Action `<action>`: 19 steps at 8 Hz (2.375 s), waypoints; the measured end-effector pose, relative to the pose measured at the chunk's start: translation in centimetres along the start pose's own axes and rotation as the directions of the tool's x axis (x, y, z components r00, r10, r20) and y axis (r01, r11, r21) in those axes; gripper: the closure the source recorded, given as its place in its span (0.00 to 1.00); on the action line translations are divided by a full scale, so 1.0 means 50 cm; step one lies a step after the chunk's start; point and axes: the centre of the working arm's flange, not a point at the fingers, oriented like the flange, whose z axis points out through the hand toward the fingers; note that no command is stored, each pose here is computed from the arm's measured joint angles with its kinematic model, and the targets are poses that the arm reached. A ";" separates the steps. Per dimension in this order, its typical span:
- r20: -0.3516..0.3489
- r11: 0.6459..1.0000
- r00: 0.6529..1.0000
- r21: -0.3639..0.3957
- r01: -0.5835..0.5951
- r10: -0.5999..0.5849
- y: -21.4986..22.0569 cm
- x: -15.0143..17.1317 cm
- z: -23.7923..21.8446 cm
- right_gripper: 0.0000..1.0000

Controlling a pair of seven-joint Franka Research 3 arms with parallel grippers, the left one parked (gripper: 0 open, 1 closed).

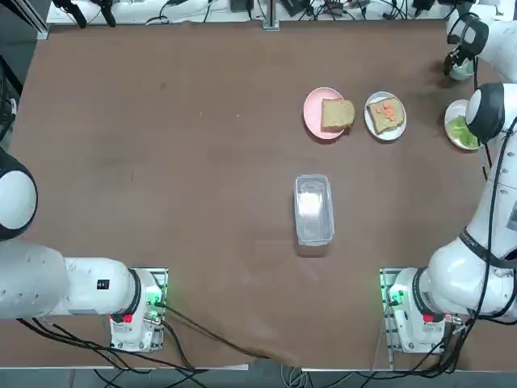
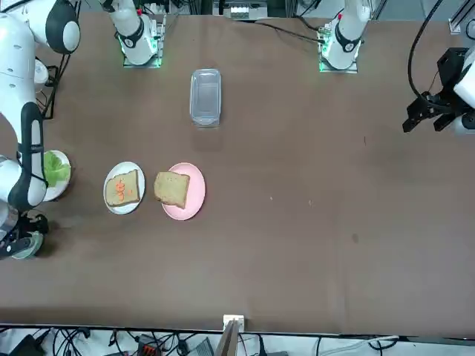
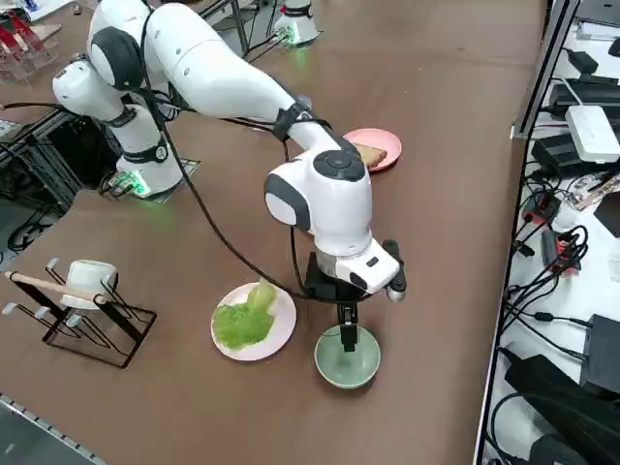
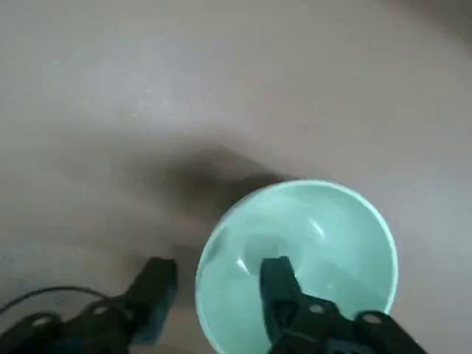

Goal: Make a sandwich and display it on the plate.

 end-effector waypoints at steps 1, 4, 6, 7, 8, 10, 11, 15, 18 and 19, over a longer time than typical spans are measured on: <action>0.007 1.000 1.000 0.010 -0.002 0.002 0.003 0.001 -0.030 0.02; 0.051 0.995 0.996 0.072 -0.072 0.068 -0.020 0.013 -0.176 0.00; 0.125 0.974 0.975 0.112 -0.196 0.182 -0.072 0.015 -0.211 0.01; 0.154 0.967 0.967 0.125 -0.221 0.201 -0.082 -0.008 -0.204 0.01; 0.183 0.961 0.961 0.142 -0.237 0.209 -0.087 -0.044 -0.196 0.02; 0.209 0.969 0.958 0.107 -0.224 0.199 -0.105 -0.135 -0.180 0.03; 0.202 0.976 0.961 0.077 -0.206 0.187 -0.119 -0.188 -0.161 0.03; 0.156 0.990 0.983 0.079 -0.113 0.099 -0.107 -0.361 -0.050 0.04; 0.154 0.993 0.986 0.082 -0.080 0.067 -0.111 -0.377 0.003 0.08; 0.158 0.993 0.985 0.086 -0.077 0.063 -0.115 -0.377 0.012 0.10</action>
